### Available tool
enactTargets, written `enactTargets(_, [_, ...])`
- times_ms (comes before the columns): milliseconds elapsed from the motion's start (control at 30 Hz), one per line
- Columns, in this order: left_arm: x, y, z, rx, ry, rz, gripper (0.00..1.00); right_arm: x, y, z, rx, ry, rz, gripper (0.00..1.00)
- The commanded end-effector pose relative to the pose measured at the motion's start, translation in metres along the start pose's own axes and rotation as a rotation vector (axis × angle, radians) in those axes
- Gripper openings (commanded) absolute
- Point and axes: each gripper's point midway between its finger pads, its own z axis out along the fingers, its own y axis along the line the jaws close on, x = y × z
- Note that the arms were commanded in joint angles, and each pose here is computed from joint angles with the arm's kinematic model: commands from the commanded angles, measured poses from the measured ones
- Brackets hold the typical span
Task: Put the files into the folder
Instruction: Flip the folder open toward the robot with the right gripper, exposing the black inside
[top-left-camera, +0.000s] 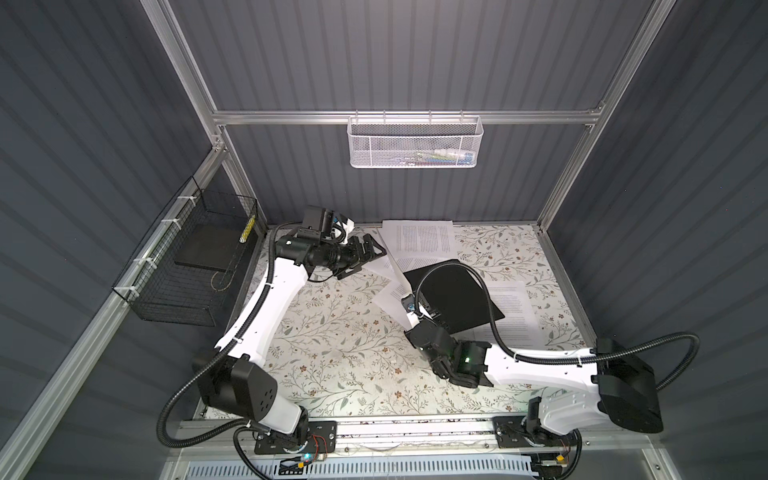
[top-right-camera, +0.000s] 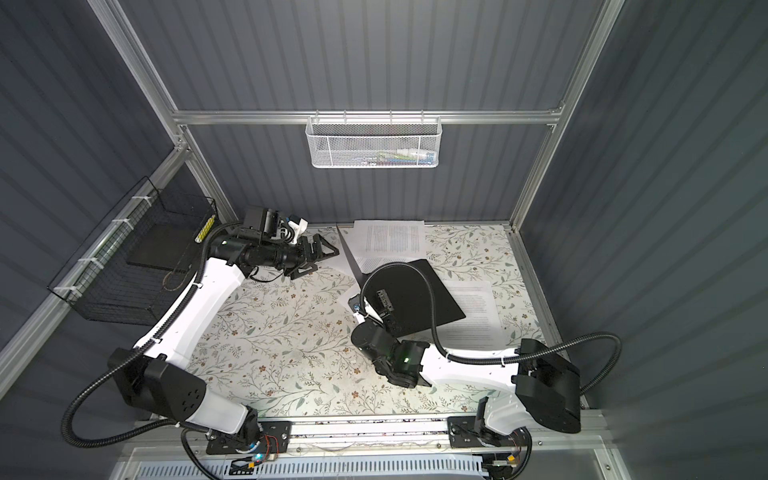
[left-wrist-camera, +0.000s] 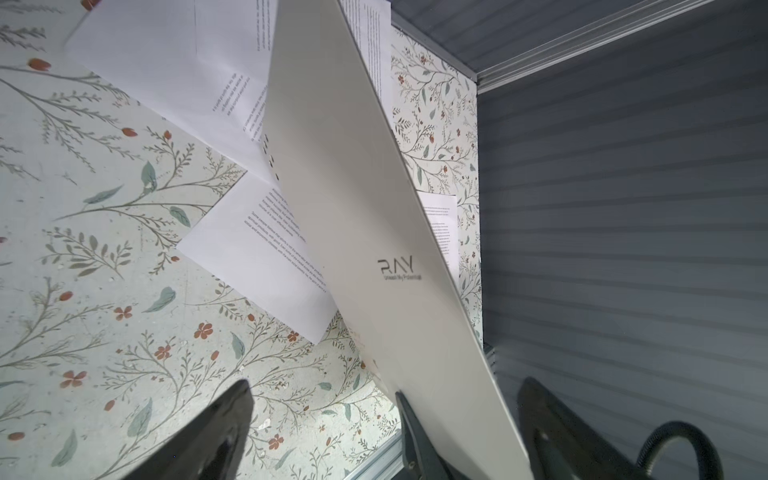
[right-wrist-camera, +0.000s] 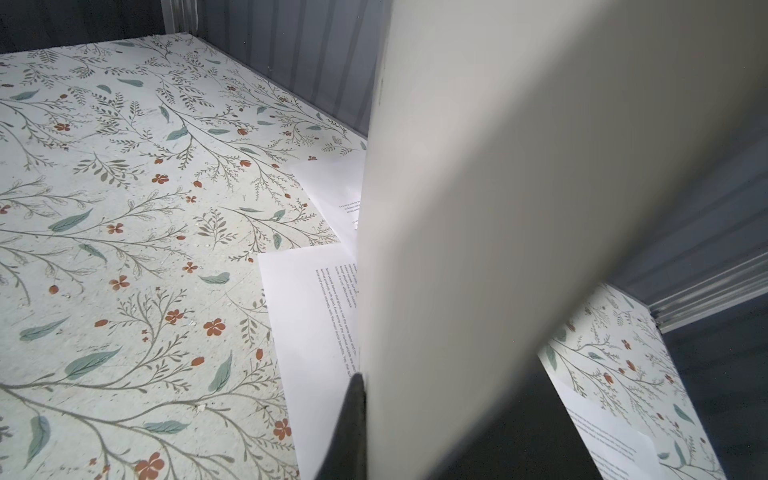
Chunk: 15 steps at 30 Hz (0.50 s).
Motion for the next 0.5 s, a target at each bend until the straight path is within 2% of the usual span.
enactTargets(0, [0.001, -0.026, -0.005, 0.057, 0.016, -0.015, 1.0, -0.015, -0.007, -0.004, 0.058, -0.055, 0.048, 0.0])
enactTargets(133, [0.003, -0.022, 0.009, -0.001, 0.049, -0.029, 0.96, -0.011, -0.002, -0.005, 0.049, -0.051, 0.041, 0.0])
enactTargets(200, [0.004, -0.015, 0.017, -0.018, 0.069, -0.057, 0.83, -0.009, -0.001, -0.005, 0.052, -0.05, 0.032, 0.0])
enactTargets(367, [0.002, -0.023, 0.037, 0.0, 0.095, -0.073, 0.7, -0.003, 0.002, -0.004, 0.055, -0.046, 0.025, 0.0])
enactTargets(467, [-0.001, -0.018, 0.041, -0.036, 0.096, -0.099, 0.58, -0.002, 0.004, -0.004, 0.055, -0.045, 0.02, 0.0])
